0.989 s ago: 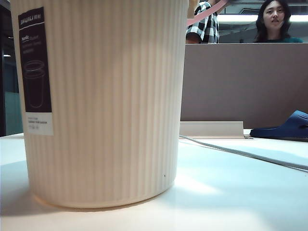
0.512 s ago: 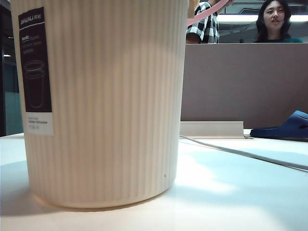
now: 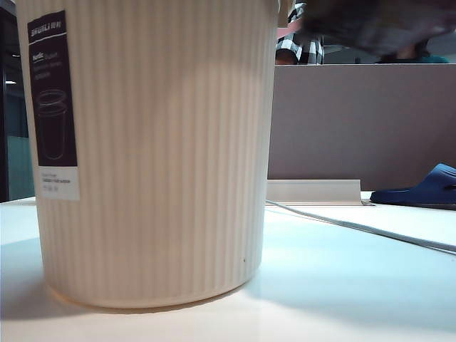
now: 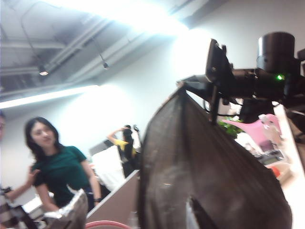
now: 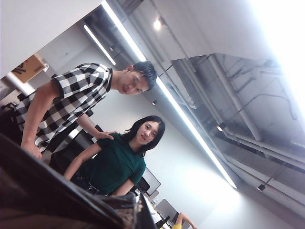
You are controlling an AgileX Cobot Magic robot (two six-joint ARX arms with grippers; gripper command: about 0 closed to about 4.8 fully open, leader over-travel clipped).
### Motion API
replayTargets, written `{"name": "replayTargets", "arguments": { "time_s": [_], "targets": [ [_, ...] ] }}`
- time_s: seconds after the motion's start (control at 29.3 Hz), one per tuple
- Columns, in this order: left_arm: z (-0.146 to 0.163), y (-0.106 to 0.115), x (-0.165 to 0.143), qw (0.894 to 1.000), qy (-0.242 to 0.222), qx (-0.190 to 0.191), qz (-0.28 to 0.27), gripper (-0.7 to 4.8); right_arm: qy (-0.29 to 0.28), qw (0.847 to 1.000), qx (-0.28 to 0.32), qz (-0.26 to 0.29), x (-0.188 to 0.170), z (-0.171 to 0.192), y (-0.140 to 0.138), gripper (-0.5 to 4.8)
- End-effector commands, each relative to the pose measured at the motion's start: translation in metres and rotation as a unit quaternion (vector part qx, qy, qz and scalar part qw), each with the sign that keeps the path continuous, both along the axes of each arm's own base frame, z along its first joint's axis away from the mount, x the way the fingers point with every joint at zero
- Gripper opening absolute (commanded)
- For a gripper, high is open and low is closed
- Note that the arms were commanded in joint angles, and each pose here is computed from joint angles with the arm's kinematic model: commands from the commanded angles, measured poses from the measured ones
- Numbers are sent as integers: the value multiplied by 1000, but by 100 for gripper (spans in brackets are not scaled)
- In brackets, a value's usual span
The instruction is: Open the ring lid of the trash can, pull out the black garbage bag inside, and place it on the table.
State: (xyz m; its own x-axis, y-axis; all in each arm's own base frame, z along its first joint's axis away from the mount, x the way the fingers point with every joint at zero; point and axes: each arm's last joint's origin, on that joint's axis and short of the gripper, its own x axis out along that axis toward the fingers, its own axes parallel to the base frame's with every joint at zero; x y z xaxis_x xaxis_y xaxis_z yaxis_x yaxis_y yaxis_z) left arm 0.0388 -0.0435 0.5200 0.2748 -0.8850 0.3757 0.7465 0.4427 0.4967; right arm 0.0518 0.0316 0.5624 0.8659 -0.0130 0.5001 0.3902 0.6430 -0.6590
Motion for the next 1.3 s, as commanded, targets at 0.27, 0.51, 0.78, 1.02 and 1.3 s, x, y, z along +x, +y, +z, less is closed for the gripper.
{"name": "replayTargets", "arguments": {
  "time_s": [0.27,0.51,0.78,1.02,1.3],
  "targets": [
    [-20,16,-26,1000,15,-2,14,268,-14,1000,18,13,-5,-19,-6,-2],
    [-30,19,-31,998,51,23,16,259,-34,999,24,25,-2,-40,-1,-3],
    [-34,25,-42,998,51,23,16,232,-41,999,24,24,0,-54,2,-3],
    [-36,33,-56,999,43,17,15,232,-43,999,9,14,10,-65,6,-2],
    [-39,40,-68,999,37,8,20,231,-41,999,32,3,26,-79,3,-2]
  ]
}}
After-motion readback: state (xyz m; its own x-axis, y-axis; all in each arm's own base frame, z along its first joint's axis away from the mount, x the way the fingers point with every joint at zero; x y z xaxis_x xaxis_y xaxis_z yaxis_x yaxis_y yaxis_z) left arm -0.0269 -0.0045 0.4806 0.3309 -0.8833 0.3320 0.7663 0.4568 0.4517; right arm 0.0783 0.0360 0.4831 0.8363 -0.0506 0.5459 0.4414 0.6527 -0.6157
